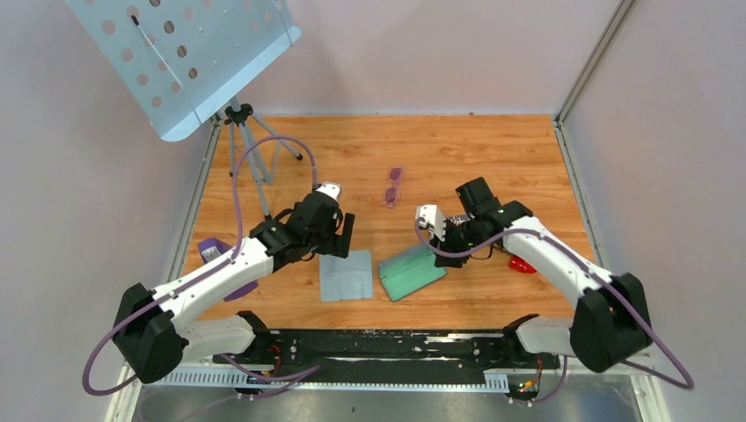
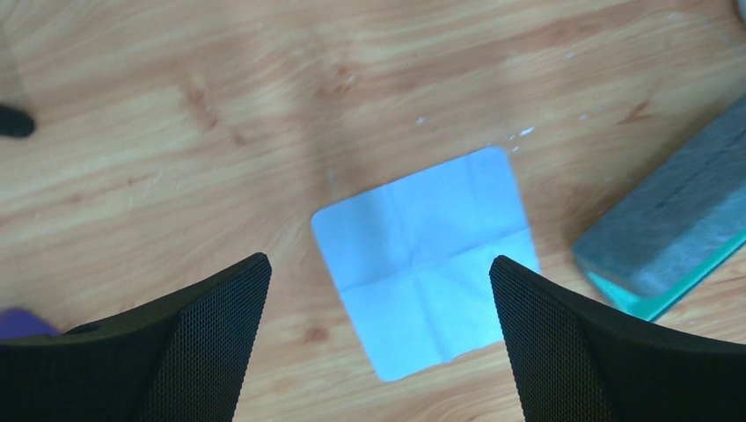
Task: Organize the sunglasses
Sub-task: Adjust the sunglasses case at the center of the board, then move the sunglasses case at the center of the board.
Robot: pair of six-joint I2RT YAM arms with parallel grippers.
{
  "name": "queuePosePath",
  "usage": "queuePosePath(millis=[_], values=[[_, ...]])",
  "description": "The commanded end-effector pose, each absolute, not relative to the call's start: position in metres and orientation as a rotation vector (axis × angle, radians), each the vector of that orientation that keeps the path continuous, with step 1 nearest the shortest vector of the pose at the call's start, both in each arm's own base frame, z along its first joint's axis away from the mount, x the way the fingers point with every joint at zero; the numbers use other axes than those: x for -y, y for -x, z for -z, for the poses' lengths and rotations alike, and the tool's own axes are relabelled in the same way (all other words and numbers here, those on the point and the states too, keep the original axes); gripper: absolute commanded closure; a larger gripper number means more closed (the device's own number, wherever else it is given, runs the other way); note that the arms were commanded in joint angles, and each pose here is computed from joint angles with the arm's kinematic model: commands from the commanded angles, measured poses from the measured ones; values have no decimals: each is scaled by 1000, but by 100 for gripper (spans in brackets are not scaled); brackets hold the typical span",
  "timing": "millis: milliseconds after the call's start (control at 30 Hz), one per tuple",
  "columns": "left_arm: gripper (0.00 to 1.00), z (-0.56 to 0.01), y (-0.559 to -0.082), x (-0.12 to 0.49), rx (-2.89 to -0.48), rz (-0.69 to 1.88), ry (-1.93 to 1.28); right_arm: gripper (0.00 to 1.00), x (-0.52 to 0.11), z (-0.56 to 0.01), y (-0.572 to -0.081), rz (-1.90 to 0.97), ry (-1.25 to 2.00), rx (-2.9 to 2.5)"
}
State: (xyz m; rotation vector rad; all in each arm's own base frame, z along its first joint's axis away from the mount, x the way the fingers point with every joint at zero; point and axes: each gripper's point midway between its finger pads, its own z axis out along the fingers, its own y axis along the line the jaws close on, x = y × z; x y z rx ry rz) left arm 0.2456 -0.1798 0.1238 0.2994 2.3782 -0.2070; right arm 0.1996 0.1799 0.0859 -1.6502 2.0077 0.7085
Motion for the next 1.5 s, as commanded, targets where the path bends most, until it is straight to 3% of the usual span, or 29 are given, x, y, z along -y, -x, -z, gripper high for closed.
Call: queuePosePath(millis=[0,200,333,600,1033,1267,1467], values=[[3,-114,-232,155,-2403,144,-211,62,-178,-120,-171,-771,1648,-1970],[6,-104,-215,158,-2448,228,-204,49,-177,-149,-182,-686,1660,-1909],[6,-109,-210,161,-2440,279,-203,42,-182,-165,-215,-488,1832,-1776],[5,-130,-209,154,-2388,285,-175,29,-207,-150,-227,-470,2210,-1460],[5,-123,-208,156,-2385,297,-220,32,-237,-99,-227,-546,2315,-1517],[5,-118,-205,158,-2402,300,-254,50,-247,-78,-228,-575,2295,-1609],[4,-113,-201,154,-2408,294,-255,58,-244,-78,-228,-557,2294,-1617]])
